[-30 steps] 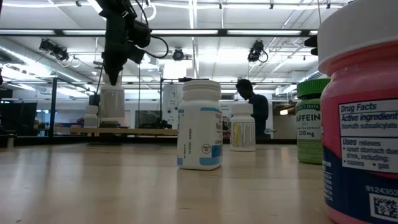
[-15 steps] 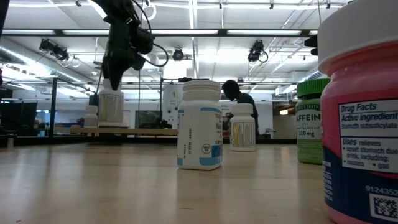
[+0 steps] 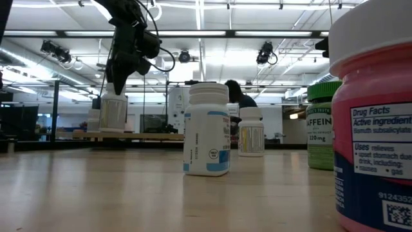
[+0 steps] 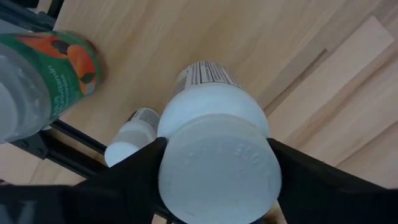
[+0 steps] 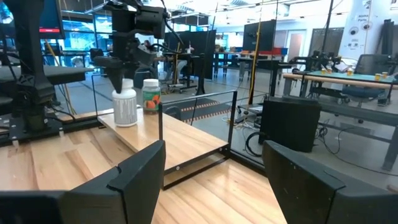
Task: Pick and place medicine bottles onto shelf by color
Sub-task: Put the white pill bottle on the shelf
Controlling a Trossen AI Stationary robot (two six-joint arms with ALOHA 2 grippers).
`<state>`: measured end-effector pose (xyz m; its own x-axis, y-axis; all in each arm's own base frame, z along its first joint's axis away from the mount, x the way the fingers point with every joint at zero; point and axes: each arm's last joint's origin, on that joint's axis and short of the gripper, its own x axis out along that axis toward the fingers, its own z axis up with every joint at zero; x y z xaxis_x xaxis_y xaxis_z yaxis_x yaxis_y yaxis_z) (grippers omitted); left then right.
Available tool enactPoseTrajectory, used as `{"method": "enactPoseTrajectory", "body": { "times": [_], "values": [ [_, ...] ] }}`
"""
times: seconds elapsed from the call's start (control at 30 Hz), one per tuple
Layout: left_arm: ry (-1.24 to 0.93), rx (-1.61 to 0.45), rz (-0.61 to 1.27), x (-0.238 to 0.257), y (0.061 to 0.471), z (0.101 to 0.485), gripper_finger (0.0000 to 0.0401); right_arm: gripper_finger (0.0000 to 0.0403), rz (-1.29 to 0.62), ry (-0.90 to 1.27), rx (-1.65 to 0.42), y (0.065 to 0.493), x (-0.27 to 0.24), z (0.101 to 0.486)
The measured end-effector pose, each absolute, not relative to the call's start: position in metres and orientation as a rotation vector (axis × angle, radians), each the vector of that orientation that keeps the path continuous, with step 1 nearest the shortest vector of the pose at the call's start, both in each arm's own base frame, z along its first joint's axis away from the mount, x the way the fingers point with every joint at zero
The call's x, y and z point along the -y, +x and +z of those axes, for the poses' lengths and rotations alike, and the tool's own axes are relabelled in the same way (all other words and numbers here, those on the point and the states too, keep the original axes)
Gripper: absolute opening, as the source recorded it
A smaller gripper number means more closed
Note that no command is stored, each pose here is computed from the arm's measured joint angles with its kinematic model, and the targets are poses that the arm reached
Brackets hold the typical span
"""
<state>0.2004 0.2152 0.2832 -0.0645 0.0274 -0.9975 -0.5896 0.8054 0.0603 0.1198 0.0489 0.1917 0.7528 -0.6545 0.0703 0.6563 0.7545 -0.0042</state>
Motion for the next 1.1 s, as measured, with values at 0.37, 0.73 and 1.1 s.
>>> {"method": "enactPoseTrajectory", "body": {
  "times": [0.37, 0.73, 1.1],
  "values": [
    [-0.47, -1.567, 0.543, -0.215, 0.2, 0.283, 0.029, 0.0274, -0.715, -0.019, 0.07, 0.12, -0.049, 0.192],
    [-0.434, -1.53, 0.543, -0.215, 0.2, 0.32, 0.0291, 0.0275, -0.724, -0.02, 0.071, 0.12, -0.048, 0.192],
    [-0.354, -1.233, 0.642, -0.191, 0.209, 0.408, 0.0291, 0.0275, -0.729, -0.031, 0.072, 0.12, -0.047, 0.194]
  ]
}}
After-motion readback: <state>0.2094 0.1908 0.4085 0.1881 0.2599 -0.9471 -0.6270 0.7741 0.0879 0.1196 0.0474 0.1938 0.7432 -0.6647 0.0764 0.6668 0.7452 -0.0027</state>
